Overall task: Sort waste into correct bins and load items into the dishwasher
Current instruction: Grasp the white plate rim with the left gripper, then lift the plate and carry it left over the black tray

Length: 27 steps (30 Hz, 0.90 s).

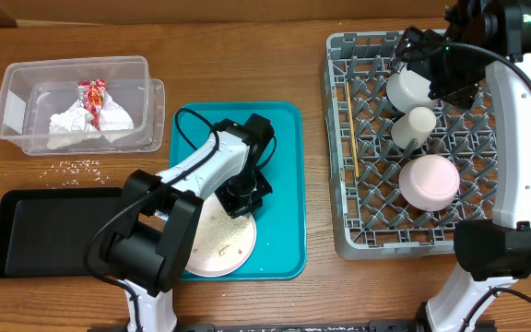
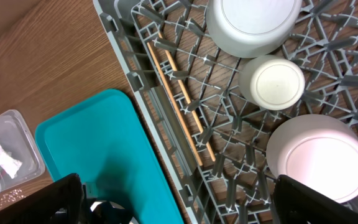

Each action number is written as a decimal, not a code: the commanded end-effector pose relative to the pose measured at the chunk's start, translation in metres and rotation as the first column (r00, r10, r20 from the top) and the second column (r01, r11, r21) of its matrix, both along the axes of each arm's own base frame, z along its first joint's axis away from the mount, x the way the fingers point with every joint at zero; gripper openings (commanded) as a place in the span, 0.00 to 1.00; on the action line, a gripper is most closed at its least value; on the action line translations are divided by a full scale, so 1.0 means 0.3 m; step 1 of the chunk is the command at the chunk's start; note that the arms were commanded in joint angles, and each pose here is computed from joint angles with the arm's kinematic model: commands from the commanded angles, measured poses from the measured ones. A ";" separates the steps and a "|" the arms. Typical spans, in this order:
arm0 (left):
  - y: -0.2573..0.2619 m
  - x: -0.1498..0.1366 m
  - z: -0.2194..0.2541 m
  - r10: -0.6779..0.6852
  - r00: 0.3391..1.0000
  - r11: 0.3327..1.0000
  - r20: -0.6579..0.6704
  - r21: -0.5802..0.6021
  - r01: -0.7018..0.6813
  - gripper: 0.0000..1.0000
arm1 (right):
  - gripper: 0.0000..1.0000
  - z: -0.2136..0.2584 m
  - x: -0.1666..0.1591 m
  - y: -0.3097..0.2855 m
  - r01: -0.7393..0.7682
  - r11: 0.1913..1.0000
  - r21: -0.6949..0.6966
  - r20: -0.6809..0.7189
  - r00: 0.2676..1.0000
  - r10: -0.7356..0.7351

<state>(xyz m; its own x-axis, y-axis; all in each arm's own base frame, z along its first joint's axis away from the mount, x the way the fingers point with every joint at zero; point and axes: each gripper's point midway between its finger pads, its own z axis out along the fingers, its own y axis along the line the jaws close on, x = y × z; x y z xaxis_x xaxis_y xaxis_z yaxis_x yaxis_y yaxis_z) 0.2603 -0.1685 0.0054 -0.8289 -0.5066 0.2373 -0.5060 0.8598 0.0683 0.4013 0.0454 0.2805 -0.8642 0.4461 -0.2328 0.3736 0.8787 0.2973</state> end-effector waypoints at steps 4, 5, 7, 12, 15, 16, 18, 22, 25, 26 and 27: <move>0.052 0.022 0.015 -0.045 0.999 0.995 0.013 0.090 0.044 0.04 | 1.00 0.026 0.003 -0.002 0.006 1.000 0.008 0.027 1.000 -0.006; 0.060 0.029 0.024 -0.049 0.999 0.993 0.018 0.106 0.047 0.04 | 1.00 0.026 0.003 -0.002 0.006 1.000 0.008 0.027 1.000 -0.006; 0.070 0.040 0.046 -0.056 0.998 0.990 0.024 0.130 0.052 0.04 | 1.00 0.026 0.003 -0.002 0.006 1.000 0.008 0.027 1.000 -0.006; 0.069 0.058 0.062 -0.064 0.997 0.989 0.039 0.136 0.058 0.04 | 1.00 0.026 0.003 -0.001 0.006 1.000 0.008 0.027 1.000 -0.006; 0.068 0.062 0.068 -0.072 0.997 0.989 0.042 0.136 0.065 0.04 | 1.00 0.026 0.003 -0.002 0.006 1.000 0.008 0.027 1.000 -0.006; 0.068 0.062 0.072 -0.073 0.996 0.988 0.041 0.138 0.067 0.04 | 1.00 0.026 0.003 -0.002 0.006 1.000 0.008 0.027 1.000 -0.006; 0.072 0.064 0.081 -0.079 0.996 0.986 0.042 0.151 0.072 0.04 | 1.00 0.026 0.003 -0.002 0.006 1.000 0.008 0.027 1.000 -0.006; 0.098 0.076 0.117 -0.096 0.994 0.975 0.048 0.204 0.084 0.04 | 1.00 0.026 0.003 -0.002 0.006 1.000 0.008 0.027 1.000 -0.006; 0.108 0.090 0.154 -0.113 0.992 0.969 0.054 0.227 0.098 0.04 | 1.00 0.026 0.003 -0.001 0.006 1.000 0.008 0.027 1.000 -0.006; 0.107 0.096 0.164 -0.126 0.990 0.968 0.056 0.227 0.110 0.04 | 1.00 0.026 0.003 -0.002 0.006 1.000 0.008 0.027 1.000 -0.006; 0.108 0.102 0.177 -0.131 0.990 0.966 0.060 0.231 0.114 0.04 | 1.00 0.026 0.003 -0.002 0.006 1.000 0.008 0.027 1.000 -0.006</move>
